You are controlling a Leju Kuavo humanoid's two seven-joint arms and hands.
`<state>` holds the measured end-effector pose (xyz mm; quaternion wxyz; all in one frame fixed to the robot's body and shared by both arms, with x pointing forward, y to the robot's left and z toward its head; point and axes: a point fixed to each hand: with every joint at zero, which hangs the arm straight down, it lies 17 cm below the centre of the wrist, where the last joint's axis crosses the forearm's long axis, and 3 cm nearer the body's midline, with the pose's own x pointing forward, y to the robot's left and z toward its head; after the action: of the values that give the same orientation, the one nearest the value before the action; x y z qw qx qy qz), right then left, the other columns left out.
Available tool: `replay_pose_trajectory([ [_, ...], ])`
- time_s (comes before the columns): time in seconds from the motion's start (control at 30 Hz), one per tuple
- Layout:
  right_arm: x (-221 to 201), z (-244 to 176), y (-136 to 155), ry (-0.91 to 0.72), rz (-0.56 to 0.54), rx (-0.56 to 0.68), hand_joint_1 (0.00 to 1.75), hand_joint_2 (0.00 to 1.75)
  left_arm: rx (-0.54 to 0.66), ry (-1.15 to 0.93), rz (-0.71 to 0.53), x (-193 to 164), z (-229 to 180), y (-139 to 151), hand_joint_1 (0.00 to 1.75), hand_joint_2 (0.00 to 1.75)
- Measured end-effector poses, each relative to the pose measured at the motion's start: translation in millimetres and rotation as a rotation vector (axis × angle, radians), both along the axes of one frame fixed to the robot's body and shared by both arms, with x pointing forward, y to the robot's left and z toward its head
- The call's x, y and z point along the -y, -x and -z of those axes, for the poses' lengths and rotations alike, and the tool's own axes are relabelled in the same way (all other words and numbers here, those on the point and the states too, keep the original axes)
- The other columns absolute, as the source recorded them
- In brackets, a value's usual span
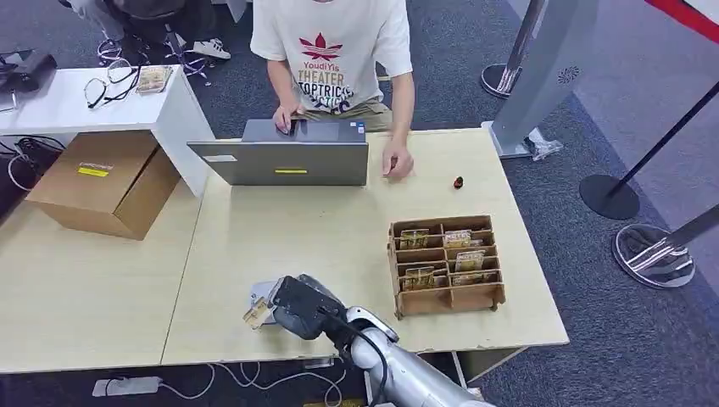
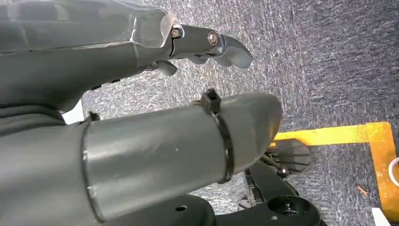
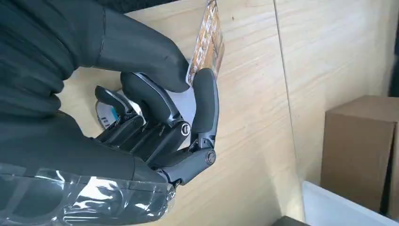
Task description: Pass the card to the sensor for recognition and then transmit it.
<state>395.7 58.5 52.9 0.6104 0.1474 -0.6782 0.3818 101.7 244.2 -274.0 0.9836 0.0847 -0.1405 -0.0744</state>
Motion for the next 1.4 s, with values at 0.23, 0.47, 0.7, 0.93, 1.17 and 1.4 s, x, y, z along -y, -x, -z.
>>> replay_pose_trajectory([
  [0.23, 12, 16, -6, 0.025, 0.041, -0.014, 1.75, 1.75, -0.003, -0.006, 0.001, -1, 0, 1, 0.00, 0.00],
  [0.47, 30, 28, -17, 0.061, 0.097, -0.025, 1.75, 1.75, -0.005, -0.007, 0.009, 0, 0, 2, 0.00, 0.00],
  [0.7, 49, 37, -28, 0.076, 0.150, -0.043, 1.75, 1.75, -0.007, -0.005, 0.012, 0, 0, 3, 0.00, 0.00],
  [0.93, 61, 50, -30, 0.115, 0.168, -0.053, 1.75, 1.75, -0.017, -0.006, 0.011, 0, 1, 4, 0.00, 0.00],
  [1.17, 68, 59, -30, 0.142, 0.185, -0.069, 1.75, 1.75, -0.016, -0.008, 0.009, 0, 1, 5, 0.00, 0.00],
  [1.4, 76, 64, -32, 0.161, 0.202, -0.076, 1.75, 1.75, -0.011, -0.007, 0.010, 0, 1, 7, 0.00, 0.00],
])
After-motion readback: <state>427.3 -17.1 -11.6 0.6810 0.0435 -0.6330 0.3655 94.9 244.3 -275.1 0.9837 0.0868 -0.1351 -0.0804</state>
